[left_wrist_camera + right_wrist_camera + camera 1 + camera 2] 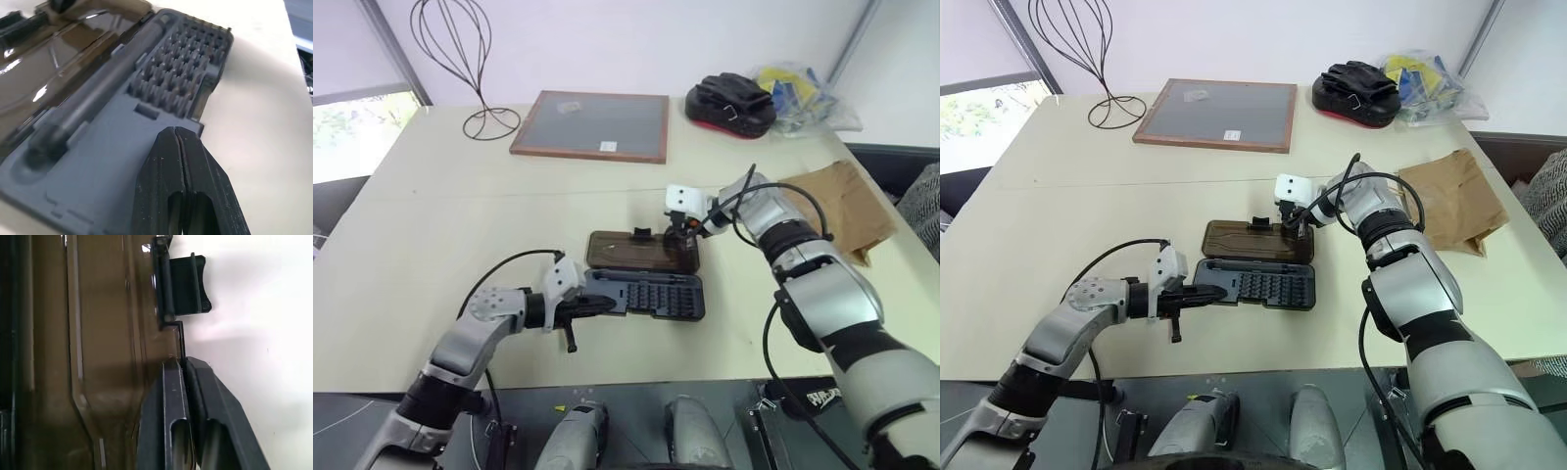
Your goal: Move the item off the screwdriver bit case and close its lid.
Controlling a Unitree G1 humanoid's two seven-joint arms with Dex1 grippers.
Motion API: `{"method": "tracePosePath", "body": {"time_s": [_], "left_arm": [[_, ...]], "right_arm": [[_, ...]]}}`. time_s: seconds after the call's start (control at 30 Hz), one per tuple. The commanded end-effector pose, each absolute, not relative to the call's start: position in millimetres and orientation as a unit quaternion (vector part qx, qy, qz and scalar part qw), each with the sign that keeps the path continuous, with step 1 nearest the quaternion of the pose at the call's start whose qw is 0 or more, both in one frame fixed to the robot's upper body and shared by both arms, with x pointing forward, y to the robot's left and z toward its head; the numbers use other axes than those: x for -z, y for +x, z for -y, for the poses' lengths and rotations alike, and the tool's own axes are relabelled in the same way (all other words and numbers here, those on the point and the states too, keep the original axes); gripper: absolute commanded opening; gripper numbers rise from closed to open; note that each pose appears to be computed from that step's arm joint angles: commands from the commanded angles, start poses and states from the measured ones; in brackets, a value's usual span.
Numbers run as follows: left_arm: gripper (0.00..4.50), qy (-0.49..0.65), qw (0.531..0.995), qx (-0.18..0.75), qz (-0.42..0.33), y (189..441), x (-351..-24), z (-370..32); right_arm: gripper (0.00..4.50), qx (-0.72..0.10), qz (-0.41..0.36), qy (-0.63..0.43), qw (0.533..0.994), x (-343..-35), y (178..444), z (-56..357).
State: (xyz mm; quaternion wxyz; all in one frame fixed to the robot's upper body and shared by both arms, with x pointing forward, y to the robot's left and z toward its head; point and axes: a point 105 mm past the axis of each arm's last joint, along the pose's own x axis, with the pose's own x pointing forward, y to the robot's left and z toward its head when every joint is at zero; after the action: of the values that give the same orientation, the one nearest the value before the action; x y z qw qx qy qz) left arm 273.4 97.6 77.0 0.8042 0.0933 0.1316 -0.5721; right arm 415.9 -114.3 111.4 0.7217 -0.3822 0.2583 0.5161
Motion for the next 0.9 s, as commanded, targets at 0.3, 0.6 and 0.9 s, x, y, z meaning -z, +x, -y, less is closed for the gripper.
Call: {"method": "tracePosePath", "body": {"time_s": [0.3, 0.6, 0.9], "left_arm": [[0.00, 0.098, 0.815, 0.558, -0.121, 277, -87, -101], [0.00, 0.077, 0.846, 0.522, -0.081, 308, -115, -105], [0.00, 0.052, 0.863, 0.499, -0.050, 333, -139, -110]], "right_arm": [[0.06, -0.506, -0.251, -0.448, 0.693, -94, 415, 120], [0.06, -0.498, -0.096, -0.543, 0.670, -151, 409, 109], [0.06, -0.494, -0.056, -0.560, 0.663, -171, 362, 99]]}}
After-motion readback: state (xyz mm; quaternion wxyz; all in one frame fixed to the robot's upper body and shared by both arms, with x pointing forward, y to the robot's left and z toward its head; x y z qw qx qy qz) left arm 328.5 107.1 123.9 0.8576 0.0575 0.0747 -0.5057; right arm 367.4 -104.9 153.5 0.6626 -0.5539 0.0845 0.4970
